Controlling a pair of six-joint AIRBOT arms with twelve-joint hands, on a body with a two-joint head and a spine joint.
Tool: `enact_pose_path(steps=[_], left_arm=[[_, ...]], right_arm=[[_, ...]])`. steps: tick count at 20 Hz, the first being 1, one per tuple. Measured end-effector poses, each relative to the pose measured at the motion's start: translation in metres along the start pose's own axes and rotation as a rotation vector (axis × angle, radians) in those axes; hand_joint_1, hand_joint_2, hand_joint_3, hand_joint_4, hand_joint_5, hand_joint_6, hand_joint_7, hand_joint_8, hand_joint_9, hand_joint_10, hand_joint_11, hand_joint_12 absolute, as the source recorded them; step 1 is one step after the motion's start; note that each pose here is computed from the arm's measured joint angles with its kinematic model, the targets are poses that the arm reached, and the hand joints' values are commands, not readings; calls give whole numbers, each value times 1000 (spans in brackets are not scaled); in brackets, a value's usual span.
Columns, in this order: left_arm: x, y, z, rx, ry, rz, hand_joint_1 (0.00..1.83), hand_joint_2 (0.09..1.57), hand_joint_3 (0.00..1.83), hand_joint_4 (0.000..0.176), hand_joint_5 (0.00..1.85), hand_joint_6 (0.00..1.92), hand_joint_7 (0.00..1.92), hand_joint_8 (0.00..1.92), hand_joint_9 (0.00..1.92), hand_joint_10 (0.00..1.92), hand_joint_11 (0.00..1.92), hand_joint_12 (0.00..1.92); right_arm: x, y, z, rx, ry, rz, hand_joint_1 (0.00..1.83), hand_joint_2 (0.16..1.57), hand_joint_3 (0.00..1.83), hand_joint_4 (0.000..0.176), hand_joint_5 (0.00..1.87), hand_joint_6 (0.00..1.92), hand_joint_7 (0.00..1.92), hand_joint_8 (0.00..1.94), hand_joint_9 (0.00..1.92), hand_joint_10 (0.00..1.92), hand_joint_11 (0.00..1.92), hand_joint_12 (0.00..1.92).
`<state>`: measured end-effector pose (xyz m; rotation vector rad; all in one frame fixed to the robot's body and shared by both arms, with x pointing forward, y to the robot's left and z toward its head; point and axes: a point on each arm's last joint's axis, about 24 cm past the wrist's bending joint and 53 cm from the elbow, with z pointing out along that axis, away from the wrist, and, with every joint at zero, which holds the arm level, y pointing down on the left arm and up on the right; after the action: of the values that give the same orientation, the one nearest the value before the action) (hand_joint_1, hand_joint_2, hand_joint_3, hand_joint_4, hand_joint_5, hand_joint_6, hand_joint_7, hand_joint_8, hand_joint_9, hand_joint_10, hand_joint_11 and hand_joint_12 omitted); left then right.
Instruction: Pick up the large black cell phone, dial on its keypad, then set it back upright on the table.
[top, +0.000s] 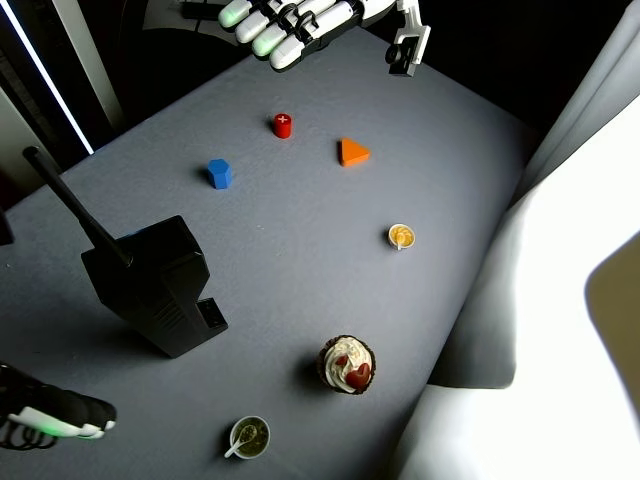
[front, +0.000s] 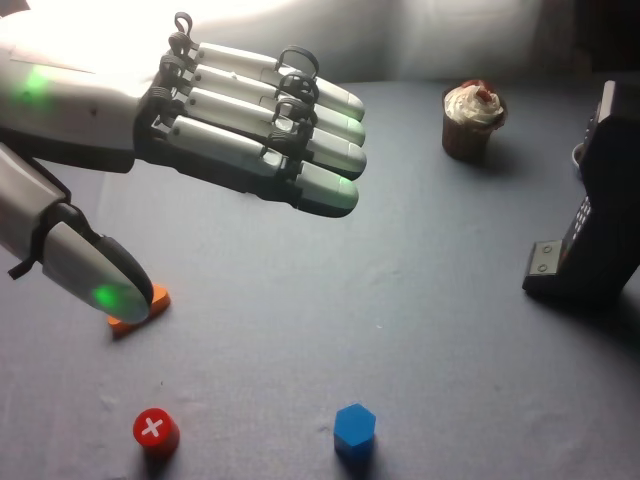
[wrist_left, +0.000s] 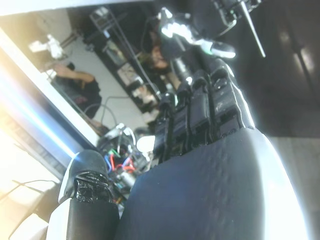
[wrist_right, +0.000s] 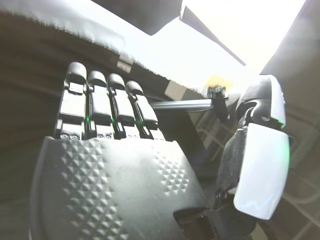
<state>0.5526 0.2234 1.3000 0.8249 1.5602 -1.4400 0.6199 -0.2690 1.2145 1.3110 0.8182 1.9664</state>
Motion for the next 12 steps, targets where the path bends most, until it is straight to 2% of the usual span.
enact_pose_path(steps=[1, 6, 8, 9, 12], left_arm=[[0, 0, 0, 0, 0, 0, 0, 1209, 0, 22, 85, 0, 73, 0, 52, 0, 0, 127], [0, 0, 0, 1, 0, 0, 0, 1208, 0, 23, 86, 5, 71, 3, 54, 3, 0, 132], [0, 0, 0, 0, 1, 0, 0, 1207, 0, 19, 96, 5, 77, 3, 58, 3, 0, 150], [0, 0, 0, 0, 1, 0, 0, 1204, 0, 17, 91, 2, 81, 4, 59, 3, 0, 153], [1, 0, 0, -1, 2, 1, 10, 1203, 0, 20, 93, 3, 85, 3, 60, 2, 0, 158]], right_arm=[[-1, -3, 3, 0, -3, -4, 567, 872, 7, 0, 0, 0, 0, 0, 0, 0, 0, 32], [6, -16, 8, 24, 23, -9, 608, 879, 7, 0, 0, 0, 0, 0, 0, 0, 4, 28], [11, -17, 12, 18, 28, -3, 636, 893, 10, 0, 0, 0, 0, 0, 0, 0, 0, 0], [13, -16, 14, 16, 32, -3, 711, 886, 6, 0, 0, 0, 0, 0, 0, 0, 0, 0], [20, -19, 19, 17, 49, 0, 713, 897, 8, 0, 0, 0, 0, 0, 0, 0, 0, 0]])
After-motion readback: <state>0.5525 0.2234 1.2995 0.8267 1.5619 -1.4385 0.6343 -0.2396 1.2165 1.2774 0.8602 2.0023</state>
